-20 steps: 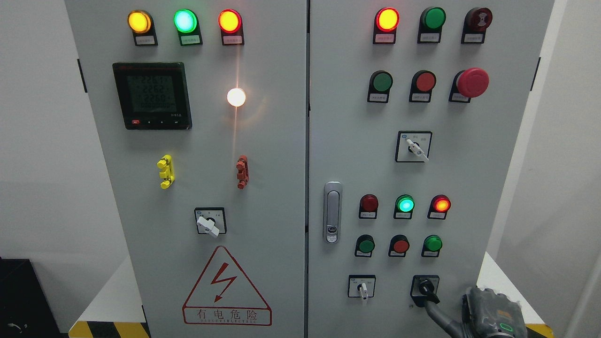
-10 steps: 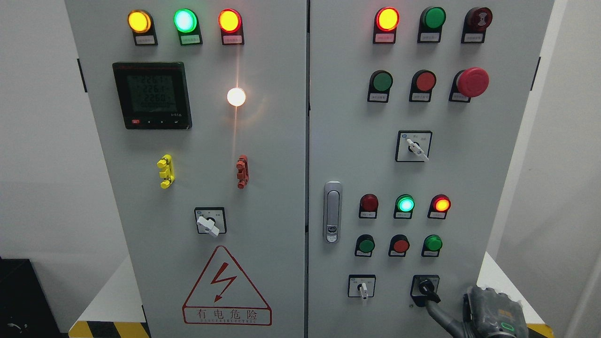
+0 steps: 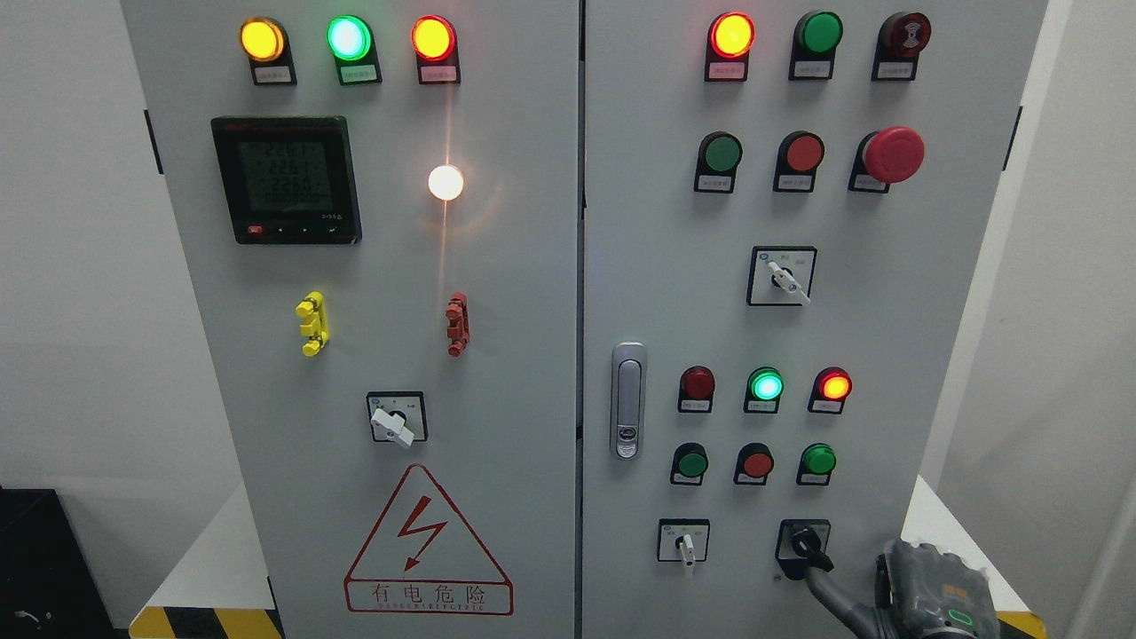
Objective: Flip black knob to close circuit
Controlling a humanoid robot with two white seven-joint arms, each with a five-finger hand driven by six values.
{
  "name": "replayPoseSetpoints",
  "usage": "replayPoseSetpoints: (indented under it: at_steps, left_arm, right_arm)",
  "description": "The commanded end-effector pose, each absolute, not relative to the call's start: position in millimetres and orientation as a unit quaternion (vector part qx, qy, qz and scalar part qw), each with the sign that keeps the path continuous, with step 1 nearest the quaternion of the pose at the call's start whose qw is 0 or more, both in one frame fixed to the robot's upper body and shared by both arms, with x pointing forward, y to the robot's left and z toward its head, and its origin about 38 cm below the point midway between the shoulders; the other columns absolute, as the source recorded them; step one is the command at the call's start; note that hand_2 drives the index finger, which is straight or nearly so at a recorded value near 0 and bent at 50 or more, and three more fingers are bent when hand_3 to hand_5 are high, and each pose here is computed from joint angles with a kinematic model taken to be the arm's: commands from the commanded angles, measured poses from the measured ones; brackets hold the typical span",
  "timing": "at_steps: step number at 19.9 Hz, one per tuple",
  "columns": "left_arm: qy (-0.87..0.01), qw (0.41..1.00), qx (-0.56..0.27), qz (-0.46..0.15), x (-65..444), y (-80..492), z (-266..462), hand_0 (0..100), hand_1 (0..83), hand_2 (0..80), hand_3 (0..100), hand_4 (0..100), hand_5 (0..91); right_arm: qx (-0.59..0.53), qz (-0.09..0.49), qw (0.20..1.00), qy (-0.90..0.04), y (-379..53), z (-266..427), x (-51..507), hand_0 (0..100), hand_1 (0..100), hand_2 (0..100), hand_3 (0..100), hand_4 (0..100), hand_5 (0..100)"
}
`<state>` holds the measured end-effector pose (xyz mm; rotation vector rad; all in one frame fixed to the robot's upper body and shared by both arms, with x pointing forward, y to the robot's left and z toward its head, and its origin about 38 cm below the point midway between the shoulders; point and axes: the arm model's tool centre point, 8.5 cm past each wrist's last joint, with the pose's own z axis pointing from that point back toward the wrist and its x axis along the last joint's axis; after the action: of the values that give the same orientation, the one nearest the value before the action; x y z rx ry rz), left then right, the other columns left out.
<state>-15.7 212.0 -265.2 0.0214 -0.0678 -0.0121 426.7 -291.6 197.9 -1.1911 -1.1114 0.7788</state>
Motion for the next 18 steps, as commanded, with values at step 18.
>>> replayPoseSetpoints:
  at_steps: [18]
  left_arm:
    - [-0.034,0.999,0.011,-0.006,-16,212,-265,12,55.6,0.0,0,0,0.0]
  right_arm:
    - [-0.443,0.326,0.601,-0.58,-238,187,391,0,0,84,100,91,89]
